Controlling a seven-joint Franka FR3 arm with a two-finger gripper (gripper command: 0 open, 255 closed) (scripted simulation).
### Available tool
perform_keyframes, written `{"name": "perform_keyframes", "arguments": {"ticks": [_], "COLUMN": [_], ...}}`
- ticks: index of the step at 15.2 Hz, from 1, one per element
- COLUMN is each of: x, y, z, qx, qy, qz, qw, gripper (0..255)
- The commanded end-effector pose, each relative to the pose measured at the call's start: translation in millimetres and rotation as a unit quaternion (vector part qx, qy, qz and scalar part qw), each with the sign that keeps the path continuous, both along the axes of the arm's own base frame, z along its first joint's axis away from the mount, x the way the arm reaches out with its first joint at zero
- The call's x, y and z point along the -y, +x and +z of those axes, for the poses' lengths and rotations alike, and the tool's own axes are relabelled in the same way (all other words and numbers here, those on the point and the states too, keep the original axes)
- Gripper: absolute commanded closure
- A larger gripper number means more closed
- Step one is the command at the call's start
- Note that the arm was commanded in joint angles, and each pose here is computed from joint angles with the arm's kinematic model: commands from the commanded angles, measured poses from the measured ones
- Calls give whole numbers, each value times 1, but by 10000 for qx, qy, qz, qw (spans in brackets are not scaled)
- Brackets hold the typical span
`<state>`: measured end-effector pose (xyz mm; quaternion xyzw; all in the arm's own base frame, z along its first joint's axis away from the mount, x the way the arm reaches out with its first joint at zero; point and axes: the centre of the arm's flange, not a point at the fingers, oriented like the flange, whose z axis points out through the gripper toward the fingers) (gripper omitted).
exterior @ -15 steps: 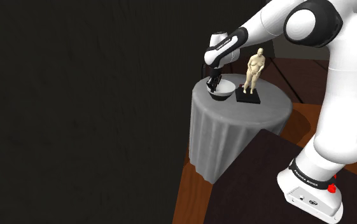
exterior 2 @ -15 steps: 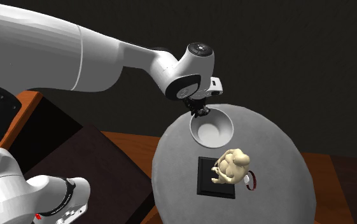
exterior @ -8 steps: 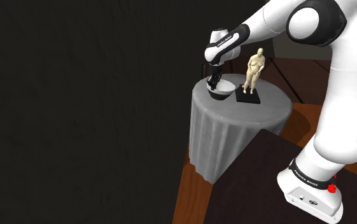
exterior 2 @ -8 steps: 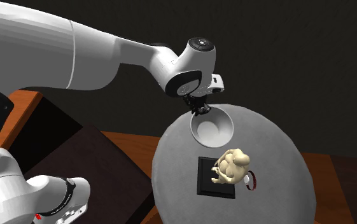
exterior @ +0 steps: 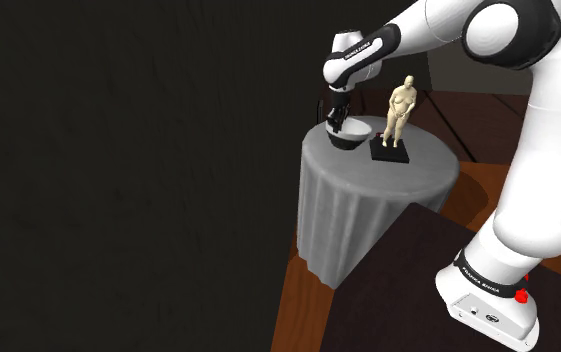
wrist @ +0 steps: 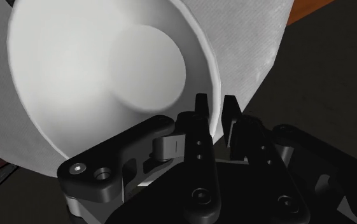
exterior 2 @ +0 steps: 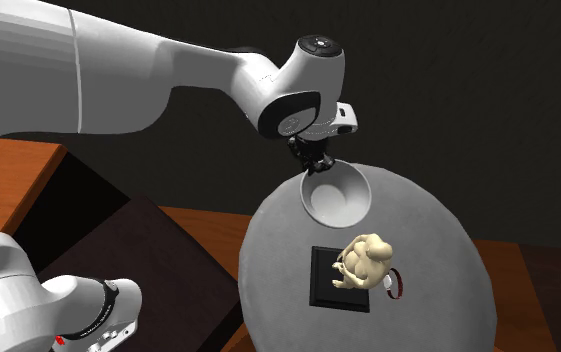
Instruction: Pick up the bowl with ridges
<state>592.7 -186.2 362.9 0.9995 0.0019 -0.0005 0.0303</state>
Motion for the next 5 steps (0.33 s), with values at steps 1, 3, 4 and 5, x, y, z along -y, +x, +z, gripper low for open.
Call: {"name": "perform_keyframes", "arguments": {"ticks": [1, 3, 4, 5], "x": [-1, -1, -1, -1], "y": [0, 0, 0, 0], "z": [12, 22, 23, 23], "qx": [2, 2, 2, 2], "qy": [-1, -1, -1, -1], "qz": [0, 0, 0, 0], "qw": [10000, 10000, 10000, 10000], "gripper": [255, 255, 255, 255]}}
